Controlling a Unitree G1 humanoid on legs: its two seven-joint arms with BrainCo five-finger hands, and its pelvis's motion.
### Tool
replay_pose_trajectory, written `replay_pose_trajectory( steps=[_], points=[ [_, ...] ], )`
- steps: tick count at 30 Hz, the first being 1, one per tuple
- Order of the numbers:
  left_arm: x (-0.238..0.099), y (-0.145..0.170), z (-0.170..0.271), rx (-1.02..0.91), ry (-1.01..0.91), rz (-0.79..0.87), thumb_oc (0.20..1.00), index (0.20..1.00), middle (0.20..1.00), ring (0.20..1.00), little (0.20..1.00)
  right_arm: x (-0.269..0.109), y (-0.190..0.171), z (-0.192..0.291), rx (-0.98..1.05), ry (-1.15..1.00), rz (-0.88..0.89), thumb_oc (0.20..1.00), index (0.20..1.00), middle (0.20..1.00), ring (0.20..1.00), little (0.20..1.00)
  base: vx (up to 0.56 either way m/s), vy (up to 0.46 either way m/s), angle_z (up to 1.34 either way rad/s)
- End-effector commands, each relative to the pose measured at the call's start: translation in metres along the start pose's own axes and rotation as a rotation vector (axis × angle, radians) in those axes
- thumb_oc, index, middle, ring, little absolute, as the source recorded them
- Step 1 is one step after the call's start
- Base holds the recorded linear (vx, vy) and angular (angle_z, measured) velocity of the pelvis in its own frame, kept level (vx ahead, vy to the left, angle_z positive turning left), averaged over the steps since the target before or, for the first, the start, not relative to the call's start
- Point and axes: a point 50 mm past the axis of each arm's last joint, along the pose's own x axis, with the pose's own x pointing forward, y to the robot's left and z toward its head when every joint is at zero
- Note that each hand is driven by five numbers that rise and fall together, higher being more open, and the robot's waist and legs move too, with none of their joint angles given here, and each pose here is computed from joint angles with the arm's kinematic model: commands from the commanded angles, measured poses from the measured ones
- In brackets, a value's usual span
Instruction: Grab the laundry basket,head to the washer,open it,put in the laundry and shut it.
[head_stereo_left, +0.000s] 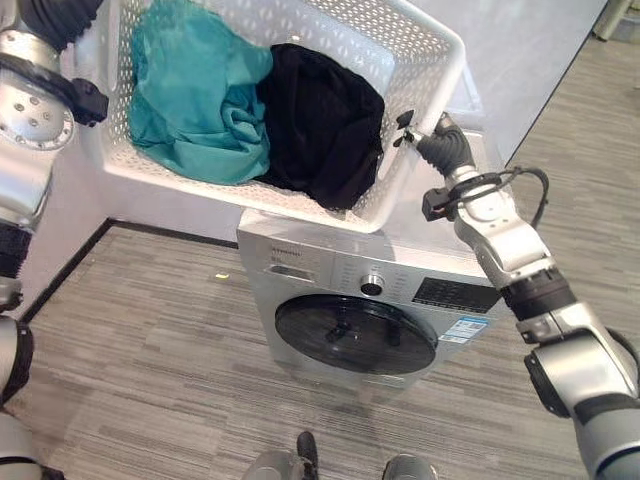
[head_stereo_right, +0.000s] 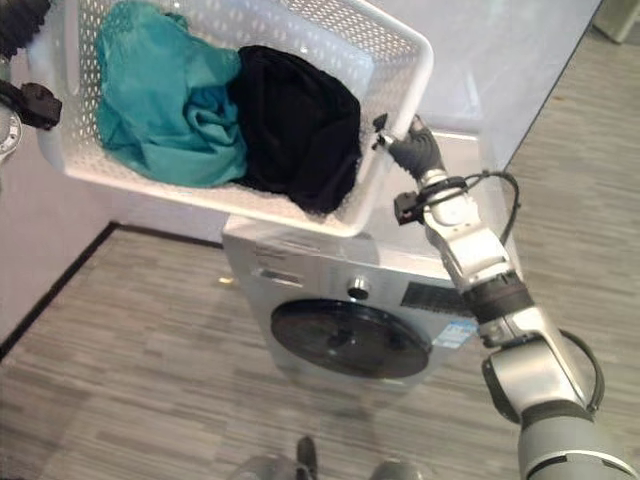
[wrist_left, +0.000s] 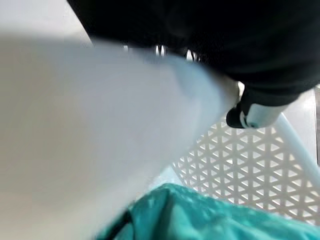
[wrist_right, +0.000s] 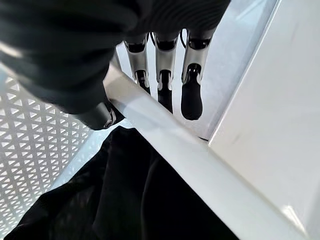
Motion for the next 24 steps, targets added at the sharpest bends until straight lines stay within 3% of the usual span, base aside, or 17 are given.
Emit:
replay_pose_trajectory(
  steps=[1, 9, 15, 24],
  points=[
    [0.002, 0.004, -0.002, -0.145, 0.012, 0.094, 0.200, 0.200, 0.200, 0.200, 0.200, 0.002, -0.037, 0.025, 0.001, -0.109, -0.103, 0.200, 0.200, 0.200, 0.200, 0.200, 0.09, -0.179, 0.23],
    [0.011, 0.003, -0.002, -0.175, 0.047, 0.077, 0.200, 0.200, 0.200, 0.200, 0.200, 0.004, -0.065, 0.052, -0.036, -0.169, -0.158, 0.200, 0.200, 0.200, 0.200, 0.200, 0.04, -0.171, 0.04],
    [0.019, -0.011, 0.007, -0.149, 0.038, -0.007, 0.200, 0.200, 0.200, 0.200, 0.200, -0.010, -0.115, 0.058, -0.194, -0.116, -0.242, 0.200, 0.200, 0.200, 0.200, 0.200, 0.16, 0.242, -0.08],
    [0.030, -0.003, 0.016, -0.124, 0.026, -0.087, 0.200, 0.200, 0.200, 0.200, 0.200, -0.016, -0.138, 0.044, -0.276, 0.009, -0.244, 0.200, 0.200, 0.200, 0.200, 0.200, 0.04, 0.084, -0.24]
  ],
)
